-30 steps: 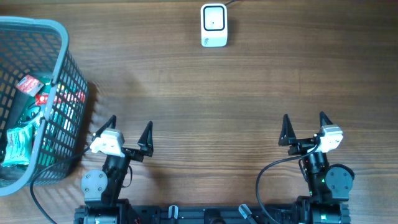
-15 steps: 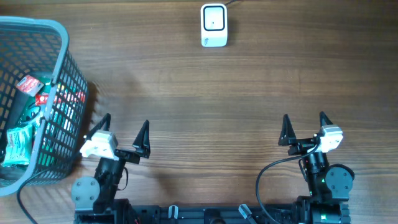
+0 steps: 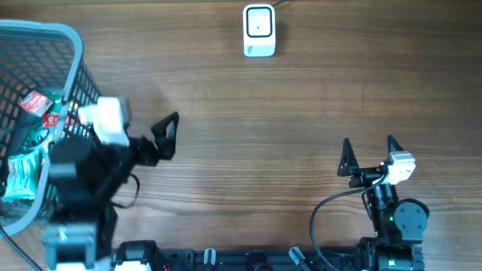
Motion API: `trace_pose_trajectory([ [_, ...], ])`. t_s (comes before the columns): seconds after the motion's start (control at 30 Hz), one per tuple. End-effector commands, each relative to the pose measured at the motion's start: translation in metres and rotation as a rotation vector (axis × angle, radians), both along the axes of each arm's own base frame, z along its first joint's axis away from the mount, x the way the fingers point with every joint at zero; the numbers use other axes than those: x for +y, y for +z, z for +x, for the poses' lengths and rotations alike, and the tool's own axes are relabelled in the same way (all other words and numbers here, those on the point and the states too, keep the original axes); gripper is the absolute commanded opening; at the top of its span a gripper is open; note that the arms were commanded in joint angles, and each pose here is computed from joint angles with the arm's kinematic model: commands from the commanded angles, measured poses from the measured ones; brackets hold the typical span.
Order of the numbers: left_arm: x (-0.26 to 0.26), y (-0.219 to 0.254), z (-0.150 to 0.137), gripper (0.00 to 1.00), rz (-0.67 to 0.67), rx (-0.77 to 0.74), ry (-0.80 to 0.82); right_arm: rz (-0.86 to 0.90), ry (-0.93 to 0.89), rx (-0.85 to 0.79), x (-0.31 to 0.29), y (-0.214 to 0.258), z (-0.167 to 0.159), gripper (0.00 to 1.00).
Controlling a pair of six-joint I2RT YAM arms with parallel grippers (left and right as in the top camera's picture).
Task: Scan the item barcode
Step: 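Reach into the basket and grasp the green-lidded jar with the left gripper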
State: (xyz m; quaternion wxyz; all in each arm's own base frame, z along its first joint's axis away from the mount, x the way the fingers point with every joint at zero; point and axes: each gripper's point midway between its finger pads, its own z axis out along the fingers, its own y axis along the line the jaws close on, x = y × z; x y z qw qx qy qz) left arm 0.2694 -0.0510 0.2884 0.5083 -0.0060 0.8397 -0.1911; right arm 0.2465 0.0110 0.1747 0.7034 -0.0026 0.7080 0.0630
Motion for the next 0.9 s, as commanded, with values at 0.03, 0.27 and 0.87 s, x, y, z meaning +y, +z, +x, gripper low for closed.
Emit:
trace_pose_trajectory([
  [0.03,-0.007,-0.004,0.009,1.00,-0.032,0.178,-0.045,-0.007,-0.007,-0.009,-0.001,0.002,0.000,1.00],
  [0.27,0.010,-0.021,0.030,1.00,-0.059,0.282,0.094,-0.007,-0.007,-0.009,-0.001,0.002,0.000,0.99],
  [0.87,0.232,0.086,0.001,1.00,-0.048,0.222,1.170,-0.007,-0.007,-0.009,-0.001,0.002,0.000,1.00],
])
